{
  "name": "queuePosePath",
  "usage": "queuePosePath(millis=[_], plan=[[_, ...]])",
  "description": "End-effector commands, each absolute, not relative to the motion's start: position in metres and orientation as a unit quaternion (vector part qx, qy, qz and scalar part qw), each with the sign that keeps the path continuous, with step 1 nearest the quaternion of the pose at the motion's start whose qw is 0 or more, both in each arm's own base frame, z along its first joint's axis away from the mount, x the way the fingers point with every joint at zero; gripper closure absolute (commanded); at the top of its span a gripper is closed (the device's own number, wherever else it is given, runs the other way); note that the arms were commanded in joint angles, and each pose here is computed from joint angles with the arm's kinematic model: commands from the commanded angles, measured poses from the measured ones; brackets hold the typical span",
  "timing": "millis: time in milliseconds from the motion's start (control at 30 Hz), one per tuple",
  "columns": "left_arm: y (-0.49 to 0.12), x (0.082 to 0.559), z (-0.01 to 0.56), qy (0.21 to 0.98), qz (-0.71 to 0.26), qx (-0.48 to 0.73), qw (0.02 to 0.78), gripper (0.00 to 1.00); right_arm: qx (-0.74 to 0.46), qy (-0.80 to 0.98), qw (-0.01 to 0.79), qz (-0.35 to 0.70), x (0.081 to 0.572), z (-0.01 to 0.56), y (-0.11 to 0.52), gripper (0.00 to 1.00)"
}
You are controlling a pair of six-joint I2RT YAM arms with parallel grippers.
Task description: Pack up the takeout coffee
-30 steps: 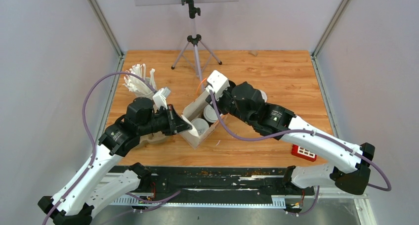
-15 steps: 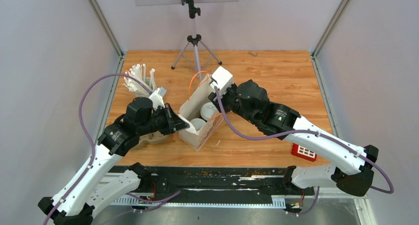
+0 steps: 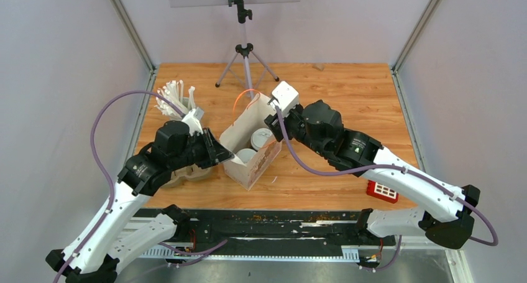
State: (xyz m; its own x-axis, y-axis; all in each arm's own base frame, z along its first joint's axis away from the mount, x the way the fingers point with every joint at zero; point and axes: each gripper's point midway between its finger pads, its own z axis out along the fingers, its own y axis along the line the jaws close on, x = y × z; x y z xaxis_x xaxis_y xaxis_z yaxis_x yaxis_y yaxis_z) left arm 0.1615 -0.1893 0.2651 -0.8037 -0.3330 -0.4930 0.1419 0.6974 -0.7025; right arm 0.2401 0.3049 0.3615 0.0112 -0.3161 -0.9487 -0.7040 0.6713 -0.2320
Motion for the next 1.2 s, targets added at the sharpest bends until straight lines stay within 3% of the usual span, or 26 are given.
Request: queuePosePath(millis=[0,400,600,633,667,700,867,933,1167], plan=[[-0.184,0.166,0.280,0.862,-0.379,-0.055,0.334,0.76,-0.344,0.684,0.620,0.171,0.239,0.376,0.295,0.49],[-0.165,0.173,0.304,0.859,-0.335,-0.046,0.384,0.54,-0.327,0.699,0.604,0.197,0.232,0.369,0.296,0.46],[-0.143,0.181,0.330,0.847,-0.292,-0.033,0.443,0.31,-0.313,0.728,0.582,0.182,0.227,0.364,0.279,0.35],[-0.137,0.183,0.333,0.846,-0.277,-0.032,0.454,0.22,-0.311,0.730,0.582,0.178,0.225,0.367,0.273,0.32],[-0.132,0.186,0.336,0.845,-0.262,-0.030,0.466,0.03,-0.310,0.729,0.584,0.177,0.223,0.370,0.267,0.30],[-0.125,0.189,0.340,0.843,-0.246,-0.030,0.478,0.01,-0.308,0.729,0.586,0.177,0.221,0.374,0.262,0.27],[-0.103,0.207,0.360,0.829,-0.181,-0.037,0.528,0.00,-0.294,0.733,0.584,0.184,0.208,0.388,0.241,0.11],[-0.100,0.217,0.368,0.824,-0.158,-0.031,0.543,0.00,-0.297,0.739,0.578,0.180,0.204,0.383,0.235,0.01],[-0.084,0.284,0.357,0.850,-0.014,0.001,0.527,0.00,-0.280,0.741,0.595,0.135,0.201,0.369,0.195,0.00]])
